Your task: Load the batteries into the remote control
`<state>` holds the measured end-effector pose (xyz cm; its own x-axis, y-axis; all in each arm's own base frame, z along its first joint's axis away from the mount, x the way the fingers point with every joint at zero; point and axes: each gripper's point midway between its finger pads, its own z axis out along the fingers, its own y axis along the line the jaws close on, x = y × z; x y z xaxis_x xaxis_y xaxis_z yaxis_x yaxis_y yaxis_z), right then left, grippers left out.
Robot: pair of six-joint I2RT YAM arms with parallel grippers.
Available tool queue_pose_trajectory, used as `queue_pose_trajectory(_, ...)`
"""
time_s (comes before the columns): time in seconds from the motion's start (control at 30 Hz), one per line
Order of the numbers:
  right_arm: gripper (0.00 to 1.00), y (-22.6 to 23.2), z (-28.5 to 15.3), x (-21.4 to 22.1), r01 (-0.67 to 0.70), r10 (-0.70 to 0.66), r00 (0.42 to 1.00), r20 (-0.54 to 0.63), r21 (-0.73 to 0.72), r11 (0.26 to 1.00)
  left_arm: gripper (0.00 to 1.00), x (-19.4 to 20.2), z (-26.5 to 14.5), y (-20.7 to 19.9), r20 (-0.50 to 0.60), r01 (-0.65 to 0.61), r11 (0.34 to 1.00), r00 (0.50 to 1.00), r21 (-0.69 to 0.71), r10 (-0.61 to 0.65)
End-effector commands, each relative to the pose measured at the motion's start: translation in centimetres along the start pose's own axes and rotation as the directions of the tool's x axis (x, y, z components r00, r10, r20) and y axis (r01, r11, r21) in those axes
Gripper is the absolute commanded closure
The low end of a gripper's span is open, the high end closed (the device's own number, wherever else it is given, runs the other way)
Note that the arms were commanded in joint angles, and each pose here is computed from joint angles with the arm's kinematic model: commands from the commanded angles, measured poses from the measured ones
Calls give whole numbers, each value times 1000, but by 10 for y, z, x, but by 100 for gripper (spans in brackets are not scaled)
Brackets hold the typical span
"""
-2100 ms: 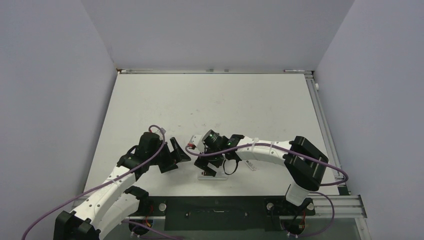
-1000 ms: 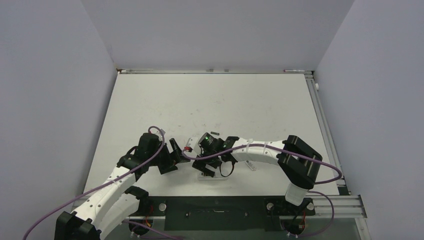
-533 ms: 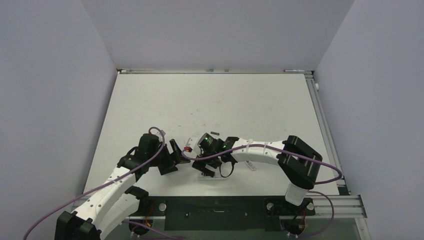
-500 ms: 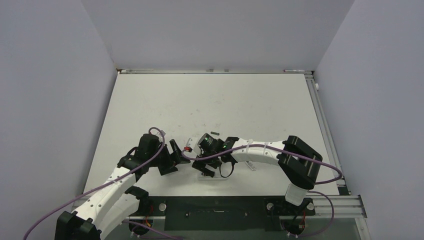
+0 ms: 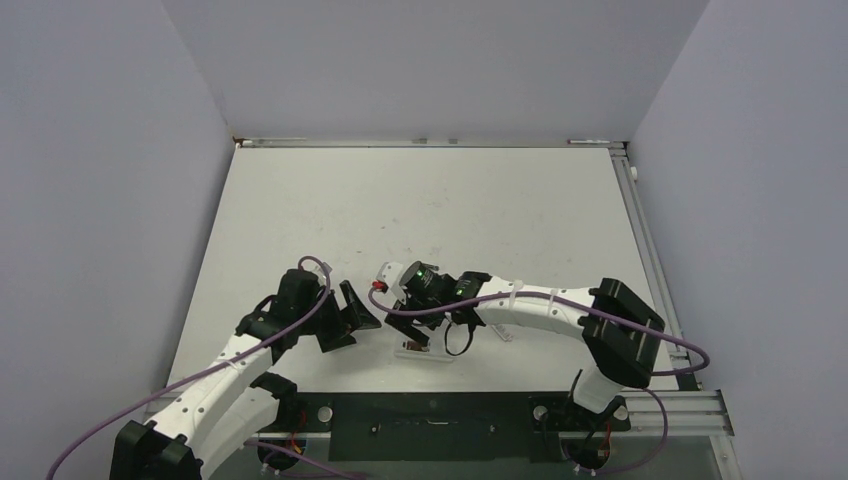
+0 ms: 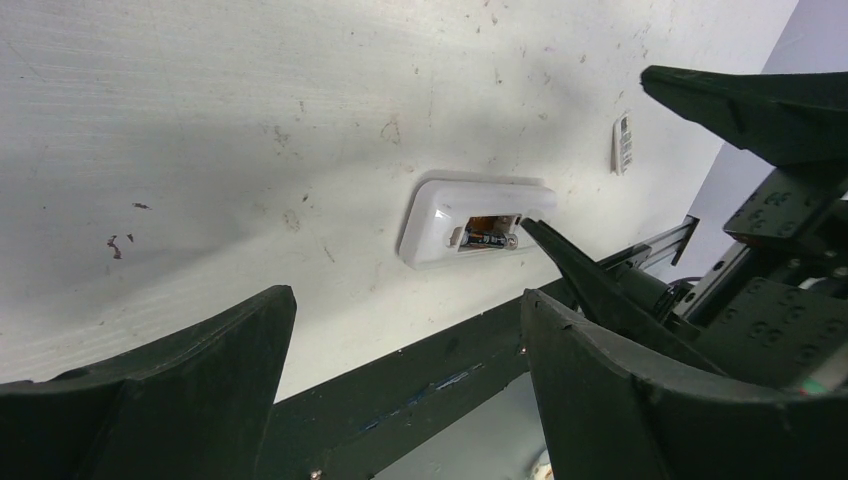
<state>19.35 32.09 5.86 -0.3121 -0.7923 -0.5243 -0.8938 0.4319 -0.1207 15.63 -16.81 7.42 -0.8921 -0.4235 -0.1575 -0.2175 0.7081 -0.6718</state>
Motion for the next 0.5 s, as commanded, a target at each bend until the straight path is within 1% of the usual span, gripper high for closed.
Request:
queue_pose_trajectory(0.0,10,-10,-26,-26,-53,48,994,95,59,997,20,-4,1,-11,8,-19,998,1000,56,19)
queue_pose_trajectory(0.17,10,-10,-45,-33,-134,126,982,142,53,990,20,-3,3,-15,-7,-24,997,1000,79,25)
queue_pose_trajectory(0.27,10,-14,-60,-39,-217,199,959,204,68,974,21,-1,6,-17,-22,-24,995,999,95,27)
queue_pose_trajectory(0.33,9,-22,-71,-43,-312,278,924,263,99,945,22,0,8,-18,-33,-25,994,999,105,28)
queue_pose_trajectory(0.37,7,-26,-77,-44,-358,315,902,295,104,928,22,0,9,-19,-36,-27,994,999,110,31)
queue_pose_trajectory(0.4,6,-31,-86,-47,-418,361,867,342,108,902,22,1,10,-21,-41,-32,992,998,119,37)
queue_pose_trajectory(0.47,2,-39,-99,-46,-517,438,805,401,111,849,23,3,12,-24,-55,-35,991,998,128,42)
